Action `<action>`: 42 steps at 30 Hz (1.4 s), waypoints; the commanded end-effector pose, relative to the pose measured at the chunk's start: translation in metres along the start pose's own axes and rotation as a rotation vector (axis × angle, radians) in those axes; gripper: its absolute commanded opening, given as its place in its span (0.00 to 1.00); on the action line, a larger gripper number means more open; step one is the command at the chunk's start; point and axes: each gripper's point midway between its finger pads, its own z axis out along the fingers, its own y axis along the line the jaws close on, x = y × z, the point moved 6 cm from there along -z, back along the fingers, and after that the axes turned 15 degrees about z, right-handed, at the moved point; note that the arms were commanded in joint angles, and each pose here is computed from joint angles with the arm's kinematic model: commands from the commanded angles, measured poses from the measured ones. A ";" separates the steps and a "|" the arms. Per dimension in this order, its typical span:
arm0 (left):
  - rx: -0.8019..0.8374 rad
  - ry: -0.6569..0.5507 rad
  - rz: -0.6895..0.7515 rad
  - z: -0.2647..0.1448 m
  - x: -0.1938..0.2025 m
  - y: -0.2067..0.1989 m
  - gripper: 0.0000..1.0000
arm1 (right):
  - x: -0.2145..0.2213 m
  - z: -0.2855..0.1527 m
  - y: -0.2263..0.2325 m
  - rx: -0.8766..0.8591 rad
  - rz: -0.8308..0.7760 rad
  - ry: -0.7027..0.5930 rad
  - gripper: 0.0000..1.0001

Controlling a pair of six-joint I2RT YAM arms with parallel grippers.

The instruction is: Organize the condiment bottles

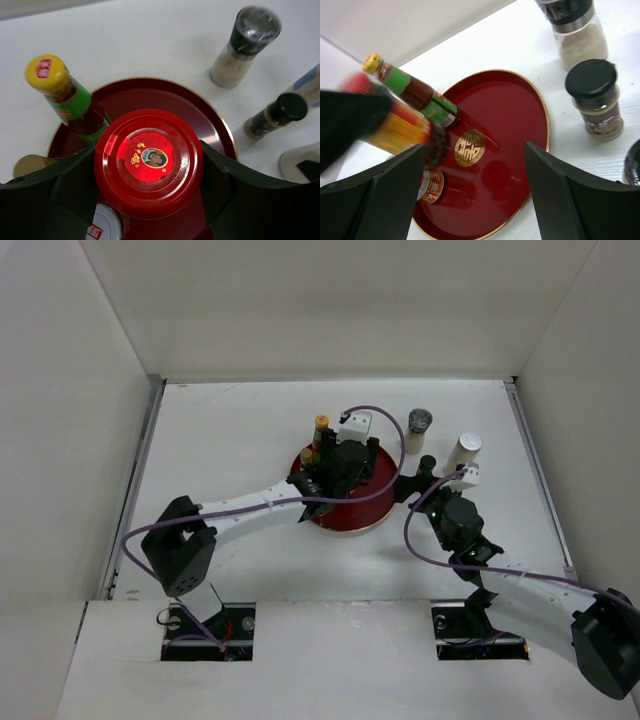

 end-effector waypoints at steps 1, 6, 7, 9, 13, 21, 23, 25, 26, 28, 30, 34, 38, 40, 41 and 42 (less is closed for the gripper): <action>-0.018 -0.255 -0.178 0.000 -0.080 0.006 0.28 | -0.010 -0.002 0.002 -0.009 0.042 -0.053 0.85; -0.017 -0.193 -0.143 0.026 -0.038 -0.011 0.28 | -0.012 -0.003 0.003 -0.014 0.050 -0.057 0.85; -0.018 -0.190 -0.146 0.030 -0.031 -0.013 0.29 | -0.011 -0.003 0.003 -0.013 0.049 -0.056 0.85; -0.028 -0.185 -0.145 0.035 -0.021 -0.014 0.30 | -0.011 -0.003 0.002 -0.012 0.049 -0.055 0.85; -0.041 -0.154 -0.149 0.045 0.001 -0.015 0.35 | -0.013 -0.003 0.002 -0.011 0.050 -0.064 0.85; -0.056 -0.118 -0.157 0.049 0.025 -0.012 0.67 | -0.017 -0.006 0.001 -0.015 0.057 -0.084 0.85; -0.051 -0.135 -0.166 0.043 0.017 -0.011 0.78 | -0.018 -0.007 0.002 -0.021 0.054 -0.092 0.85; -0.042 -0.167 -0.183 0.035 0.002 -0.008 0.86 | -0.020 -0.008 0.002 -0.025 0.047 -0.101 0.85; -0.035 -0.189 -0.196 0.030 -0.008 -0.006 0.89 | -0.021 -0.008 0.004 -0.031 0.041 -0.102 0.83; -0.012 -0.243 -0.229 0.018 -0.033 0.000 0.93 | -0.023 -0.008 0.009 -0.041 0.032 -0.101 0.79; 0.039 -0.303 -0.259 0.003 -0.061 0.003 0.96 | -0.025 -0.010 0.015 -0.055 0.032 -0.100 0.74; 0.104 -0.410 -0.312 -0.026 -0.105 0.011 0.97 | -0.034 -0.011 0.027 -0.060 0.033 -0.105 0.48; 0.089 -0.488 -0.362 -0.058 -0.117 0.040 0.96 | -0.048 -0.011 0.046 -0.041 0.009 -0.084 0.32; 0.045 -0.512 -0.388 -0.069 -0.106 0.064 0.95 | -0.063 -0.009 0.055 -0.015 -0.020 -0.094 0.32; 0.011 -0.518 -0.404 -0.075 -0.096 0.078 0.95 | -0.071 -0.006 0.057 0.009 -0.045 -0.101 0.33; -0.037 -0.514 -0.417 -0.079 -0.084 0.093 0.95 | -0.080 -0.002 0.058 0.042 -0.066 -0.109 0.35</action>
